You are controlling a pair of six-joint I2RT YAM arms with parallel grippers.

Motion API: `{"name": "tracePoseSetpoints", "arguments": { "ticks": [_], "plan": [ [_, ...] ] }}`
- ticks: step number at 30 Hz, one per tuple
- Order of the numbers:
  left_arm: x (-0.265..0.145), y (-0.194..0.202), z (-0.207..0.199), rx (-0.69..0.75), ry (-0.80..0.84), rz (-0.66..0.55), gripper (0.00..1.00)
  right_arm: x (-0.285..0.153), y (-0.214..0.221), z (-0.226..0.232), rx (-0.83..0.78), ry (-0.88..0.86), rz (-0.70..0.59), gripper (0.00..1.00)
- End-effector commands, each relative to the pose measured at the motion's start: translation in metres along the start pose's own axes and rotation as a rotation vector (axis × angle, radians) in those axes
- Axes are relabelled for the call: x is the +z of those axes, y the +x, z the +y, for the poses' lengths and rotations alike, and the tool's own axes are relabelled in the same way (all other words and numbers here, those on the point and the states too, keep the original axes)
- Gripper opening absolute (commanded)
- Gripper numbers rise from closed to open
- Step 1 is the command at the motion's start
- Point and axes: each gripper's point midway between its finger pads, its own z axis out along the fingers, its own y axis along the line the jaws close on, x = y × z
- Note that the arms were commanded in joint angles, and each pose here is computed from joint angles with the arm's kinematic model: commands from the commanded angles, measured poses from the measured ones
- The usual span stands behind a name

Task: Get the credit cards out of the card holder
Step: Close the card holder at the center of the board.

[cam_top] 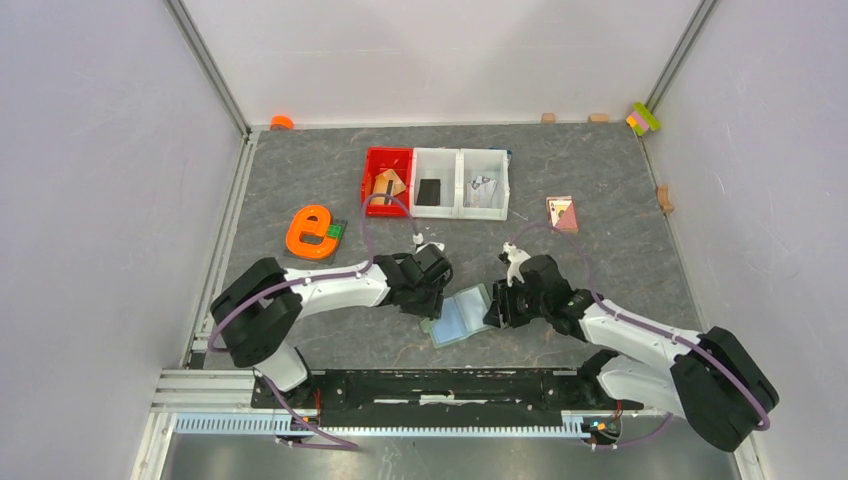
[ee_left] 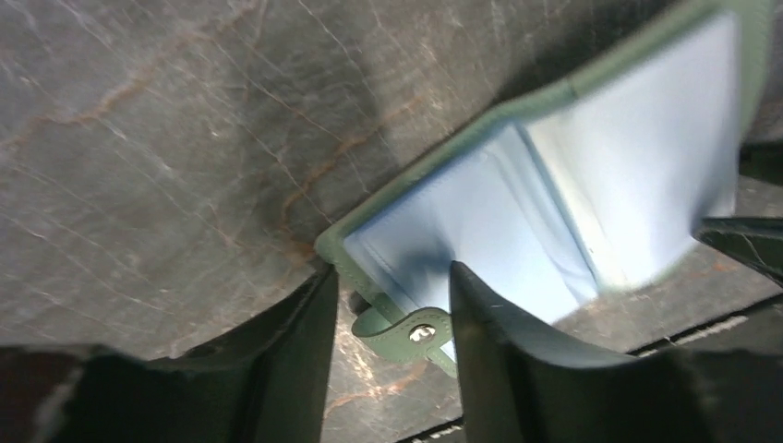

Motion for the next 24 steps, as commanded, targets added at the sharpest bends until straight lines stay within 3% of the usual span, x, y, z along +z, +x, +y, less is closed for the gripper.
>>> {"name": "tracePoseSetpoints", "arguments": {
  "ticks": [1,7,15,19,24],
  "plan": [
    [0.011,-0.001,0.008,0.056,-0.048,0.013,0.49,-0.004,-0.01,0.024,0.06,-0.121,-0.071,0.41],
    [0.018,0.006,0.008,0.064,-0.047,0.049,0.34,-0.011,-0.017,0.055,0.075,-0.291,-0.121,0.38],
    [0.022,0.011,-0.003,0.056,0.017,0.069,0.3,-0.009,-0.012,0.082,0.05,-0.422,-0.092,0.41],
    [0.024,0.013,-0.002,0.052,0.016,0.074,0.29,-0.015,-0.016,0.106,0.006,-0.511,-0.107,0.46],
    [0.024,0.011,-0.004,0.053,0.021,0.067,0.28,-0.033,-0.017,0.142,-0.094,-0.693,-0.137,0.6]
  ]
}}
